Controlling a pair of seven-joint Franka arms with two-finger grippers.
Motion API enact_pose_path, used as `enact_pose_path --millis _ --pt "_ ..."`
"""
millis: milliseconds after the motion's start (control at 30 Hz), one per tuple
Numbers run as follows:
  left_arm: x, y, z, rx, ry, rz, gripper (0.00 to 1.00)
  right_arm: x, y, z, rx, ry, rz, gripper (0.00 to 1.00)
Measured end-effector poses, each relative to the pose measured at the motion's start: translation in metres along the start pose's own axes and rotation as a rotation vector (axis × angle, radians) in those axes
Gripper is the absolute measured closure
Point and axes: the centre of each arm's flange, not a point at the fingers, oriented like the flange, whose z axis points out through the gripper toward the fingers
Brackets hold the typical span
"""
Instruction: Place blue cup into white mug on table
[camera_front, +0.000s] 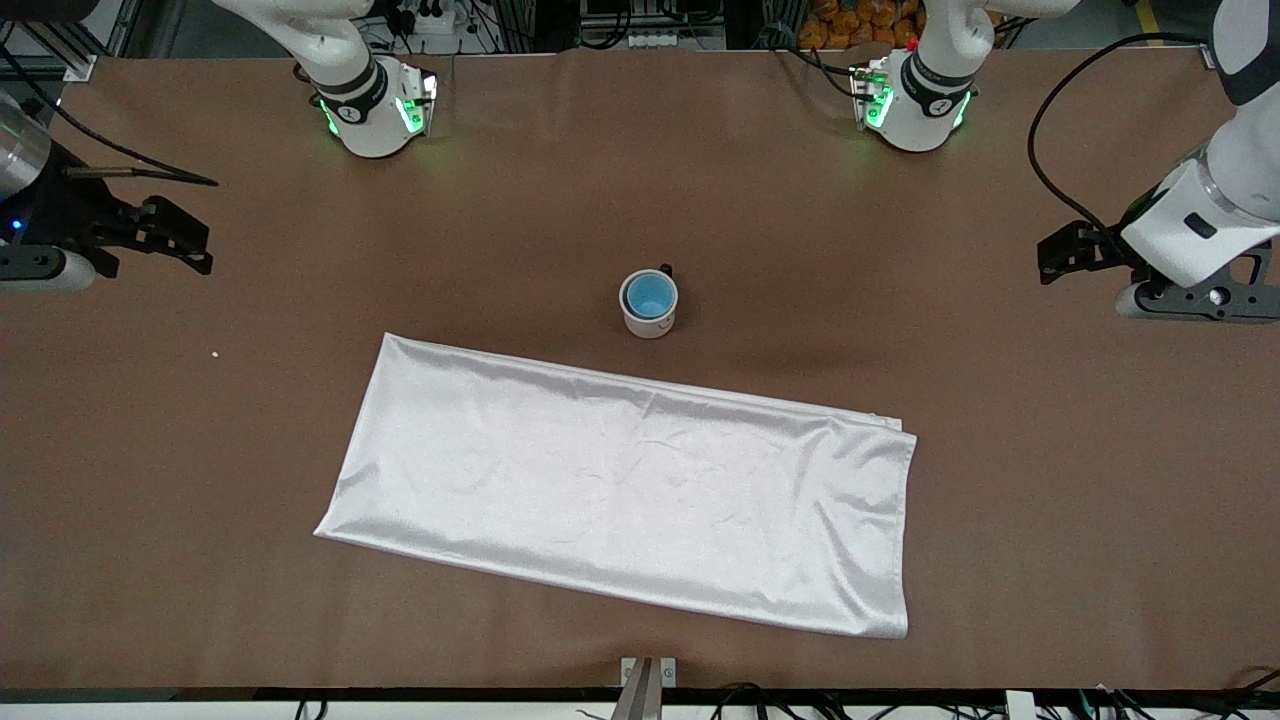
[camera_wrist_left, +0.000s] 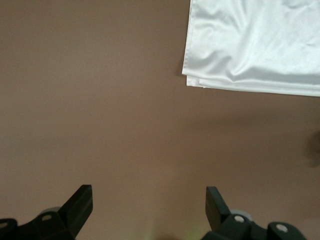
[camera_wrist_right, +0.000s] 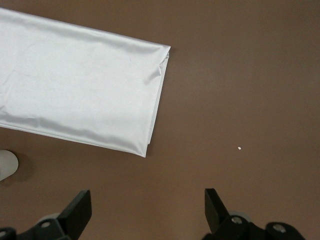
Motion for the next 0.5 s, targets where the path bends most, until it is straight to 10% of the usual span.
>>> enact_pose_path --millis 500 --pt "-0.008 -0.030 0.007 -0.022 0.005 -0.051 0.00 0.000 0.000 0.000 -0.001 -0.002 0.000 0.00"
